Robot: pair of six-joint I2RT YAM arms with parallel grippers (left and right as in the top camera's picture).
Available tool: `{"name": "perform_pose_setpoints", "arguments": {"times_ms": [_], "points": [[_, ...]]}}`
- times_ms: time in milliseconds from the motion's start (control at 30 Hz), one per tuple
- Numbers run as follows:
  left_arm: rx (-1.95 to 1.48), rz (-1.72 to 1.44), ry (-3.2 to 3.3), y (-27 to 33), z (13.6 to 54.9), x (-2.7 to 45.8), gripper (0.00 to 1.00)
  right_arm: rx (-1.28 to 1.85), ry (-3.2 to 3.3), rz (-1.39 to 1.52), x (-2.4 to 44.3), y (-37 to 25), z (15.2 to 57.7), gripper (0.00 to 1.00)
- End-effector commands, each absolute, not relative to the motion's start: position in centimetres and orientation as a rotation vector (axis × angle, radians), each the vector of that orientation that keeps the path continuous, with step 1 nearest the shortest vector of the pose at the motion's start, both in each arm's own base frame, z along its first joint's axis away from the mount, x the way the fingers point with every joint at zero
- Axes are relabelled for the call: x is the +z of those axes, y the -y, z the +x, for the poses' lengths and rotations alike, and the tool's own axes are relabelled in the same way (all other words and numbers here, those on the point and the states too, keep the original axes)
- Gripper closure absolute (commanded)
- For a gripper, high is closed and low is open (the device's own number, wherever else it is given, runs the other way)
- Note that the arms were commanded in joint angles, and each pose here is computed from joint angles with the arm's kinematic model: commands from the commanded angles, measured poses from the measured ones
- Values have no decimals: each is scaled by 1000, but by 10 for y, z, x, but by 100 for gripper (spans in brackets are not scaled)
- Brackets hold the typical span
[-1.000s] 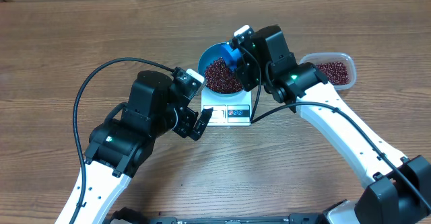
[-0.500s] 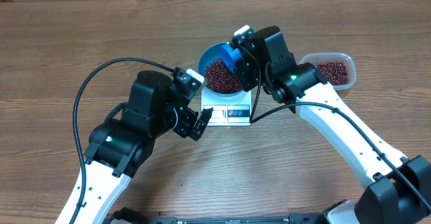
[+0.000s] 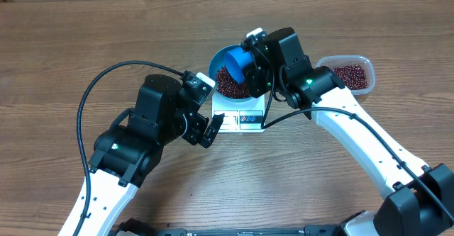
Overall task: Scoop item into bowl and weigh 150g on scale
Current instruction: 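Hold the tipped scoop over the teal bowl, shaking beans out, then lift the blue scoop with the right gripper back toward the tub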
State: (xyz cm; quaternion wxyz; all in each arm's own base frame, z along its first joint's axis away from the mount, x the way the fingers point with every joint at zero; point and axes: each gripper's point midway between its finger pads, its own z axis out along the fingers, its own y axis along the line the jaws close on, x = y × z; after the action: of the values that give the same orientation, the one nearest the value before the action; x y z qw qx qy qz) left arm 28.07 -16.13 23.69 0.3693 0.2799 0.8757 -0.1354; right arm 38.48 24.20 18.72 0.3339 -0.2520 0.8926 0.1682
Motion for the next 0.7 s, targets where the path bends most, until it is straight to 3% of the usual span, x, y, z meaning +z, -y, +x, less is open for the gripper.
{"name": "perform_pose_setpoints", "arguments": {"times_ms": [0,300,667], "points": [[-353,744,-2243,162,280,235,0,468,-2304,-653,199,-245,381,96],[-353,744,-2243,162,280,235,0,474,-2295,-635,202,-246,384,96],[-353,744,-2243,162,280,235,1,624,-2308,-261,217,-220,413,96]]}}
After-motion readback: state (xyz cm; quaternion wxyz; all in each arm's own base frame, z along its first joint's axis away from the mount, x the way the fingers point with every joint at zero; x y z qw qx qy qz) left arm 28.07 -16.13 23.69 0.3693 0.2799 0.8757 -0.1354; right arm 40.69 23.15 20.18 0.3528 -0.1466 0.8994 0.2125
